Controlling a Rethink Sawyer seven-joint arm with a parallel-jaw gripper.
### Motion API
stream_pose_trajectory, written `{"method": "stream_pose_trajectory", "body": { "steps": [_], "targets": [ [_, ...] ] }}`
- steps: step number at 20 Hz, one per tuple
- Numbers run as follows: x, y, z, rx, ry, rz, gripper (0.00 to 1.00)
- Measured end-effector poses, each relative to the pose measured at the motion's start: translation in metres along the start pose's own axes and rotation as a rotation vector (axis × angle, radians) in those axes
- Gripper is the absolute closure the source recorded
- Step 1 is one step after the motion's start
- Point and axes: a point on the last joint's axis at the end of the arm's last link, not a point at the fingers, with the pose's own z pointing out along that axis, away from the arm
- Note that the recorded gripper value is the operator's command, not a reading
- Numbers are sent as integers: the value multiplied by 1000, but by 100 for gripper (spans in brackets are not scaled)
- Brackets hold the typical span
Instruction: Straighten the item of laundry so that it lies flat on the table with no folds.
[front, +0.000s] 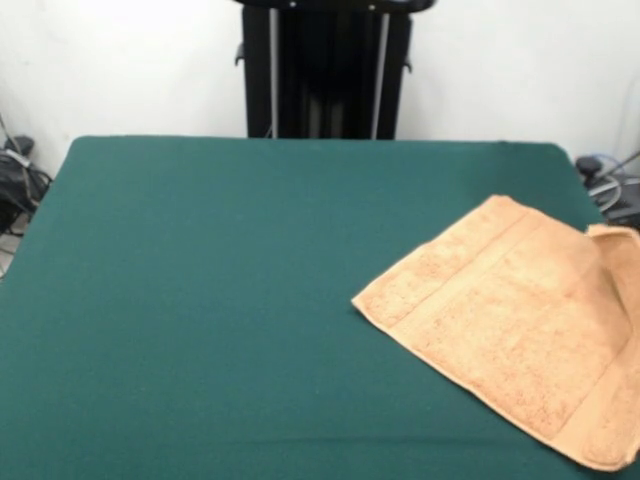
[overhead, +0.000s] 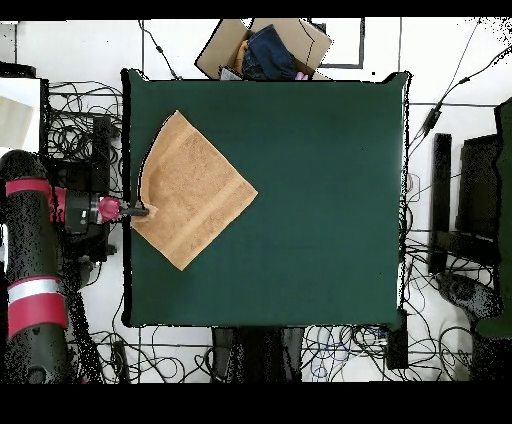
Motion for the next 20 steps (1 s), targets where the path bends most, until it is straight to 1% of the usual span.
{"method": "stream_pose_trajectory", "body": {
  "steps": [3,9,12,15,17,20],
  "targets": [
    [6,1,-5,3,24,-4,0],
    [19,5,-18,7,37,-13,0],
    [23,5,-26,5,30,-12,0],
    [29,2,-40,1,13,-8,0],
    [33,-5,-53,-6,-2,1,0],
    [37,-15,-67,-20,-13,11,0]
  ]
}}
